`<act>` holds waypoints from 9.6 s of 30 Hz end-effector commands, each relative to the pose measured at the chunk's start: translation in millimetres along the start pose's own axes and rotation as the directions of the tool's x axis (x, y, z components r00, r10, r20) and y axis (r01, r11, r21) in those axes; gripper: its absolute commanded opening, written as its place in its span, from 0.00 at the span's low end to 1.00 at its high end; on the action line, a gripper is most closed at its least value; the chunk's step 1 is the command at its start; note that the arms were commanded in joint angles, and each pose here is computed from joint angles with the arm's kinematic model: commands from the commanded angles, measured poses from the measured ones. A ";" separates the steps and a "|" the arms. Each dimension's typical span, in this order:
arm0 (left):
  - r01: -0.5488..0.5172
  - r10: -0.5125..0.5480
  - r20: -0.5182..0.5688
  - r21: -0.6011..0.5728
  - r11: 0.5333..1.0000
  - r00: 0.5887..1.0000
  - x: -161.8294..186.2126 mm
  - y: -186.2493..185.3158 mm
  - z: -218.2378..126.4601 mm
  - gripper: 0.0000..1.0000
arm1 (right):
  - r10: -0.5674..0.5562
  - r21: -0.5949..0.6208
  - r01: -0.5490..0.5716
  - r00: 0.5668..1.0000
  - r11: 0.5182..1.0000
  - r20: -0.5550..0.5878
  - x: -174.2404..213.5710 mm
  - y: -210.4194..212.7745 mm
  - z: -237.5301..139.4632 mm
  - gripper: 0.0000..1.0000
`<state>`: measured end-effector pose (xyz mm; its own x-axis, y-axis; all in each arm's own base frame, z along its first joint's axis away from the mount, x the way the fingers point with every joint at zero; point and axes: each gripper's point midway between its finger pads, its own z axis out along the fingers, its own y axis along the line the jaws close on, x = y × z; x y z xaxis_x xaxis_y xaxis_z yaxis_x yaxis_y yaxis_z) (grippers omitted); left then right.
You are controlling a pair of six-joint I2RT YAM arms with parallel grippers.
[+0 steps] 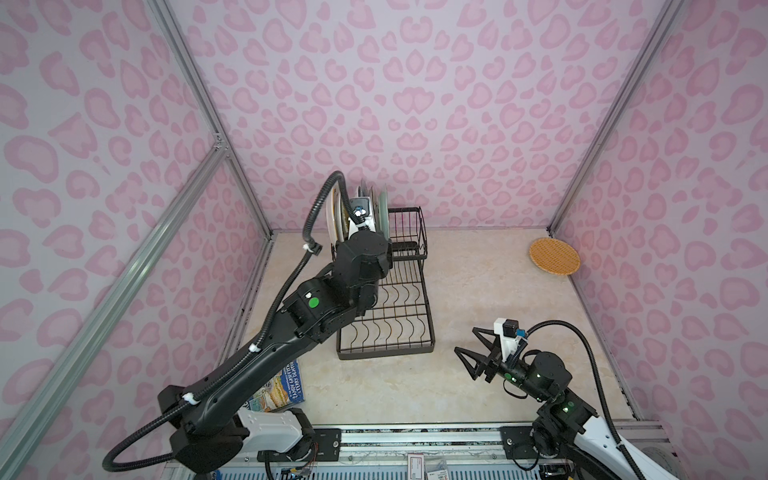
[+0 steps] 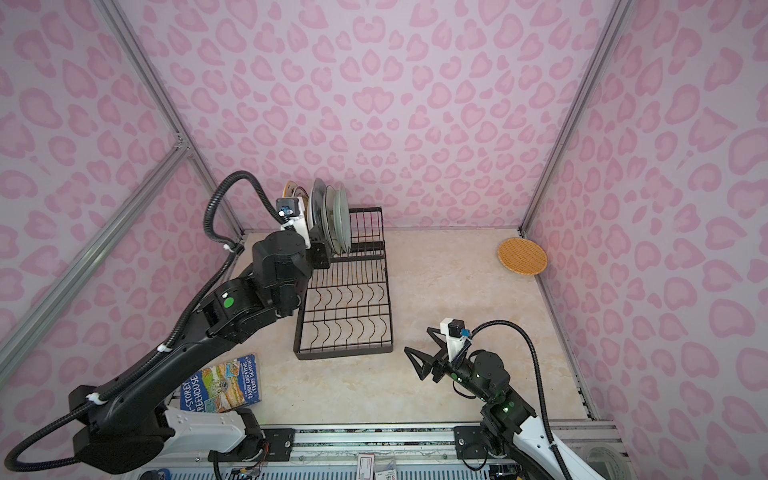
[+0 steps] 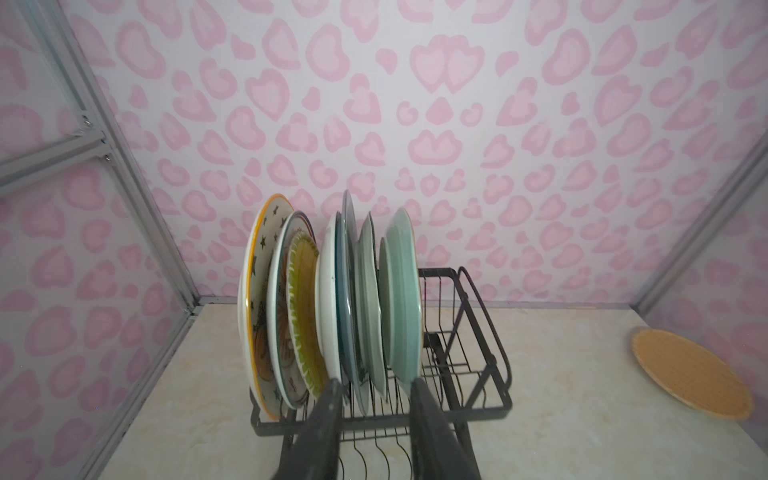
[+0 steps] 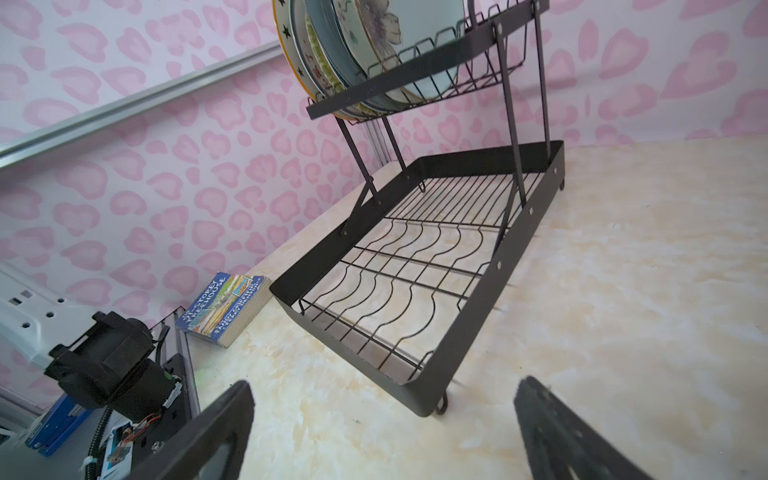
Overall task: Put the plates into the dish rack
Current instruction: 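Open the left gripper and withdraw it from the rack, then grip the wicker mat's rim with the right gripper while the left gripper retracts, then drag the wicker mat away from the wall toward the rack with the right gripper, then reach the left gripper to the mat's rim and grasp it beside the right gripper, then lift the wicker mat with the left gripper while the right gripper releases and withdraws, then lower the wicker mat with the left gripper into the rack's upper tier beside the plates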
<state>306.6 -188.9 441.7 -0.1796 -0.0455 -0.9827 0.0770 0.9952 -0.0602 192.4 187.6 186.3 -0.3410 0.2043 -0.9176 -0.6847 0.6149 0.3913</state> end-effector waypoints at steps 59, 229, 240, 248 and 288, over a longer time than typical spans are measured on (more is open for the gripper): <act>0.216 -0.095 -0.261 0.484 0.848 0.960 193.7 48.6 -119.8 0.97 | 0.422 0.321 -0.947 0.294 0.009 0.857 -50.7 -464.8 -89.7 0.71; 0.656 -0.435 -0.491 0.568 0.497 0.755 165.4 -164.9 -61.6 0.03 | 0.666 0.022 -0.688 0.710 0.726 0.226 -104.5 0.5 -81.8 0.71; 0.470 -0.454 -0.166 0.510 0.720 0.875 69.0 -64.0 -85.5 0.03 | 0.578 0.114 -0.612 0.782 0.783 0.231 -117.4 -15.1 -73.9 0.97; 0.309 -0.351 0.079 0.323 0.895 0.933 -12.4 -38.7 -73.4 0.03 | 0.572 0.131 -0.605 0.790 0.785 0.219 -107.7 -32.0 -62.4 0.97; -0.237 0.266 -0.005 -0.473 0.848 0.964 30.4 -76.4 114.6 0.03 | 0.505 0.158 -0.531 0.845 0.833 0.176 -88.1 -30.7 -65.2 0.98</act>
<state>404.3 -276.6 396.5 -0.1688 0.2588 -0.9511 -0.3455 0.8882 0.3030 203.3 98.8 258.9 -0.5187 0.6304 -0.5775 -0.2675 0.5219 0.8100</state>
